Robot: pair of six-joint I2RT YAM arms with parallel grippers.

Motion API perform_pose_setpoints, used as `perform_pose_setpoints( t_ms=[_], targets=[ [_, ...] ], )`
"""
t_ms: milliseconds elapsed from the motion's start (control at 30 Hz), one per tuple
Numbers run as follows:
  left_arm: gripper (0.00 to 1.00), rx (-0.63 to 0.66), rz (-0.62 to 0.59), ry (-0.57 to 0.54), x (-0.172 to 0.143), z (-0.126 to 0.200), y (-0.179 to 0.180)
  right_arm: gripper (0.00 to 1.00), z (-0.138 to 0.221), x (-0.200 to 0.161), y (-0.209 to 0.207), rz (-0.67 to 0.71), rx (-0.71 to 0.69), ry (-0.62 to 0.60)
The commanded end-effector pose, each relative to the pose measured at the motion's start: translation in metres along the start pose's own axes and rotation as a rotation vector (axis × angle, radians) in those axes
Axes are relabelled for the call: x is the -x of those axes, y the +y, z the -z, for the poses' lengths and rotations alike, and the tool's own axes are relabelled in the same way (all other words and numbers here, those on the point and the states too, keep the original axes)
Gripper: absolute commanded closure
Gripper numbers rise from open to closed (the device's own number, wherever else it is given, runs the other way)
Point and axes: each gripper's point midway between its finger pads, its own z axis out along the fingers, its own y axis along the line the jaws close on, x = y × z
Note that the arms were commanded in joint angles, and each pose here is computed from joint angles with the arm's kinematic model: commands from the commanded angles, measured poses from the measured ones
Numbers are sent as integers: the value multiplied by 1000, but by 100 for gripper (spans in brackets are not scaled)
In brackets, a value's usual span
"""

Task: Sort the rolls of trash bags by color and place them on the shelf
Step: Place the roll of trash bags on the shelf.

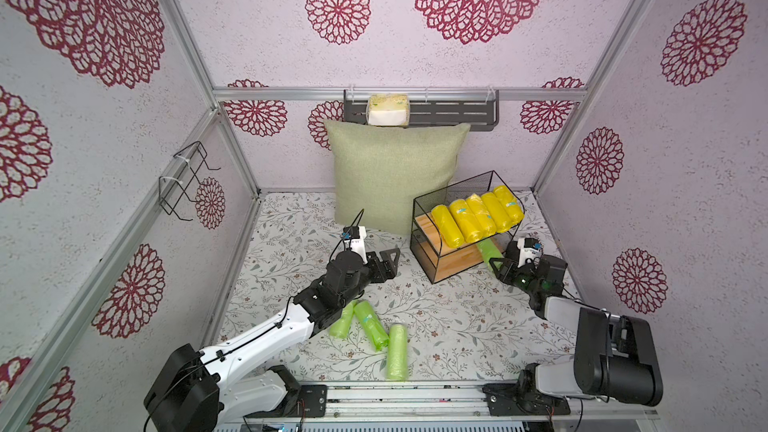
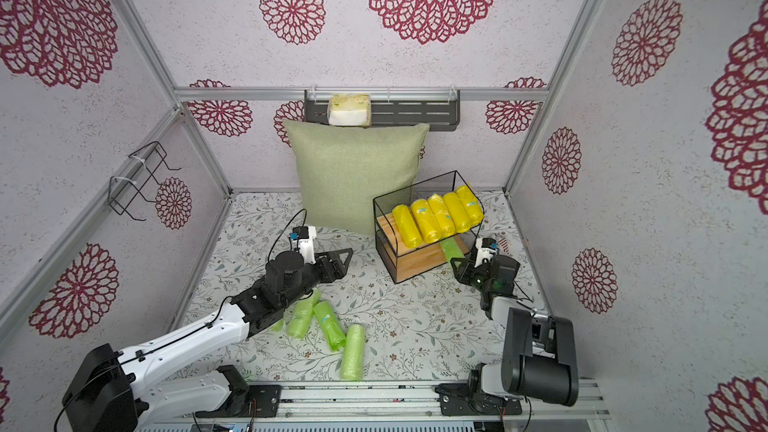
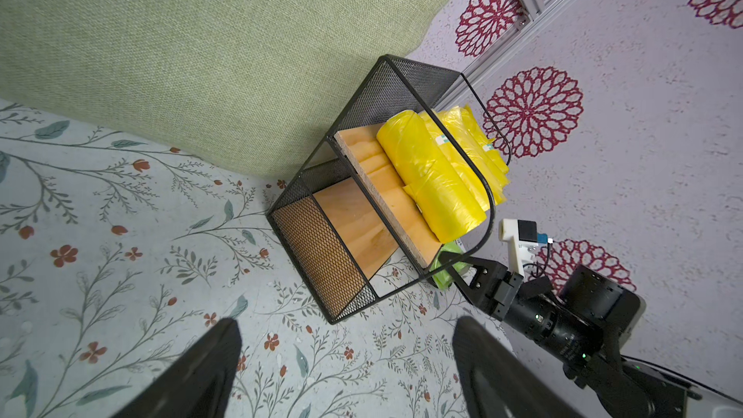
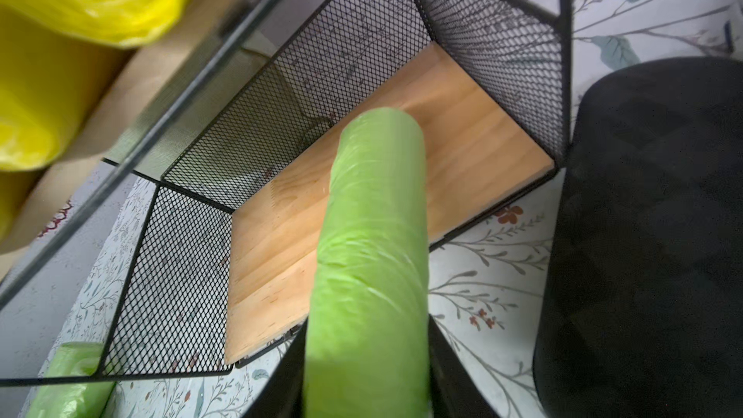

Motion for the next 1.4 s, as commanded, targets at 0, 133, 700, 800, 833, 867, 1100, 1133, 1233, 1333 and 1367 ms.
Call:
perform_pose_setpoints(
  t_ms=[0,133,700,800,833,867,1100,1133,1233,1333,1367],
  targets=[
    [12,-36,14,-22,11,-3,-10,61,-3,51,19,78,98,-129],
    [12,-39,18,-15,9,-4,-10,61,-15,51,9,52,97,-107],
    [12,-34,22,0,7,-5,-10,56,-49,51,-17,-69,104,-62],
    [12,-33,23,0,7,-6,-10,53,-52,49,-23,-94,83,-54],
    [12,-36,24,2,7,-6,-11,51,-53,49,-25,-103,80,-52],
    [12,-37,23,2,7,-6,-11,51,-54,48,-26,-113,76,-50],
    [12,-33,24,4,6,-5,-9,46,-53,52,-32,-144,57,-65],
    [12,-31,26,3,6,-4,-8,45,-52,54,-32,-146,56,-69],
    [12,-30,30,4,4,-3,-7,43,-46,57,-29,-145,51,-84],
    [12,-32,35,4,4,-2,-7,41,-37,62,-29,-138,36,-101],
    [12,-31,35,2,4,-1,-7,40,-34,65,-28,-138,36,-110]
  ],
)
